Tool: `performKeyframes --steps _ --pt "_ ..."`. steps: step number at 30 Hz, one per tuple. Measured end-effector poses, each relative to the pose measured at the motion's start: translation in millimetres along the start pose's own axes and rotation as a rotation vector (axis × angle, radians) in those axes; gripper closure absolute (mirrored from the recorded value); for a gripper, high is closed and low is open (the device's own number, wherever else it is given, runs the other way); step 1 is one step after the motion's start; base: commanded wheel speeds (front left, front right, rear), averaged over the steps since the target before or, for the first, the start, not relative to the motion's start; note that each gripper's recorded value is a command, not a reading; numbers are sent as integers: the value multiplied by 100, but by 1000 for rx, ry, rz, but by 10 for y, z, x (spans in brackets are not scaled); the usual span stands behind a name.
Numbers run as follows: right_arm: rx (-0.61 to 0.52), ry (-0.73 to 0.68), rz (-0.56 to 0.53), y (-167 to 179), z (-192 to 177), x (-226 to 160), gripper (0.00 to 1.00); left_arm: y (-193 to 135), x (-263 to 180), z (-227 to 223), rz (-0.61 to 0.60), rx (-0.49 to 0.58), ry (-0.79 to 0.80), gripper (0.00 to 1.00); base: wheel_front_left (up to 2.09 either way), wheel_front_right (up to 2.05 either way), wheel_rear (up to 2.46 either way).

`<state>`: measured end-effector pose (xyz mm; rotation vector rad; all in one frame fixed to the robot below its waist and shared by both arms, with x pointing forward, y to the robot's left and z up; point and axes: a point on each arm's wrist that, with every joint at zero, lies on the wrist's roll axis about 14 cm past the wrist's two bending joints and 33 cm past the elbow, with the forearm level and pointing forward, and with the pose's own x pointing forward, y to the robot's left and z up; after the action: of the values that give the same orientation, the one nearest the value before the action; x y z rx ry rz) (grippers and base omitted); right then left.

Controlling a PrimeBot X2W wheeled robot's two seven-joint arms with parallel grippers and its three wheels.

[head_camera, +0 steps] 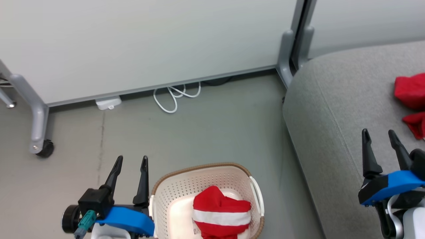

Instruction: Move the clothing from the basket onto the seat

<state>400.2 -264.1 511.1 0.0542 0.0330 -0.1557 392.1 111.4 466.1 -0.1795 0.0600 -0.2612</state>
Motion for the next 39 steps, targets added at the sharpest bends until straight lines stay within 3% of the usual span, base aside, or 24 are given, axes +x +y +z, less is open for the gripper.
performKeyframes --steps 16,39 --pt "21 1 174 630 48 -276 0 512 -580 141 205 -8 -55 0 0 0 0" --pt "63 52 237 848 -117 -334 0 536 -636 178 219 7 -68 0 0 0 0"
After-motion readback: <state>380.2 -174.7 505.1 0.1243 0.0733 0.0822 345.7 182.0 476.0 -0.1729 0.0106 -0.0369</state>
